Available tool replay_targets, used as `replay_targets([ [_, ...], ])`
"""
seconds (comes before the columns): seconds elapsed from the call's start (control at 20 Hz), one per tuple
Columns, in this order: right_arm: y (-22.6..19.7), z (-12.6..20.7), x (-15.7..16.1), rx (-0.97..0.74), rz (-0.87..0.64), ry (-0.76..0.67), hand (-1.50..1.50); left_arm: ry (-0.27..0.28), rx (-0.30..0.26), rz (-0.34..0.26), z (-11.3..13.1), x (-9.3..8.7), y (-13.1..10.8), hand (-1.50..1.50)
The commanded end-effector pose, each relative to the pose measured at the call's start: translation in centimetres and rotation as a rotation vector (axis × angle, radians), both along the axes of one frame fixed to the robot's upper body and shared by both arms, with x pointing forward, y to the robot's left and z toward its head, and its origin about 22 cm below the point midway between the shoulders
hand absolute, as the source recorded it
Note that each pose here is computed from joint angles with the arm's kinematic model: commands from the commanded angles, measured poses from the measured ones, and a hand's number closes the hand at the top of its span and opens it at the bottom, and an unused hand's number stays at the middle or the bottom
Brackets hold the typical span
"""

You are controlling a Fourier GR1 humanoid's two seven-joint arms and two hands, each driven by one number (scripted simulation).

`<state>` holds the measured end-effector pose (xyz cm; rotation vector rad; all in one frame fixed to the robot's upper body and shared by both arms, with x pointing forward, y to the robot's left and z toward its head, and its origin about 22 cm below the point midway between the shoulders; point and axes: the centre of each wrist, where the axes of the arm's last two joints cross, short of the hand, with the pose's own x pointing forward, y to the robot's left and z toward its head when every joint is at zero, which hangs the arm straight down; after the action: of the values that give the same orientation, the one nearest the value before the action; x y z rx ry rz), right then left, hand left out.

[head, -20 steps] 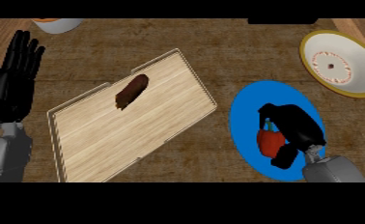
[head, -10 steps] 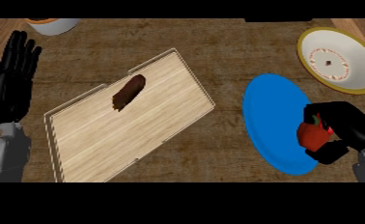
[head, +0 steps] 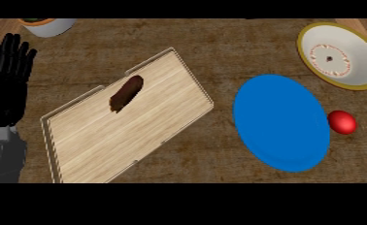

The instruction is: Pick the bell pepper from the plate and place it in the bowl

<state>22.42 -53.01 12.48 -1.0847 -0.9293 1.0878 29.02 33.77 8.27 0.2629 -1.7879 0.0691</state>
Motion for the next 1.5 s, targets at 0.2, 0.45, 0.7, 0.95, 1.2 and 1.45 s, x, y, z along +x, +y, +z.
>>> replay_targets([
  [0.2,-7.5,6.6,-4.2,0.115,0.005,-0.242,1.50,-0.012,-0.003,-0.035,0.4,0.2,-1.2,0.00],
  [0.45,-9.7,10.6,-5.9,0.166,0.117,-0.417,1.50,-0.017,0.015,-0.043,0.7,0.6,-0.9,0.00],
  [0.7,-10.8,12.6,-6.6,0.350,0.191,-0.504,1.50,-0.014,0.017,-0.076,0.6,0.7,-1.5,0.00],
  [0.95,-10.8,13.6,-5.9,0.467,0.222,-0.497,1.50,-0.003,0.009,-0.101,-0.6,0.6,-2.7,0.00],
  [1.2,-10.3,15.7,-4.6,0.523,0.238,-0.456,1.50,-0.011,0.002,-0.111,0.4,2.0,-3.8,0.00],
  [1.45,-8.7,15.7,-1.5,0.508,0.254,-0.363,1.50,-0.012,0.009,-0.113,1.0,2.6,-4.2,0.00],
])
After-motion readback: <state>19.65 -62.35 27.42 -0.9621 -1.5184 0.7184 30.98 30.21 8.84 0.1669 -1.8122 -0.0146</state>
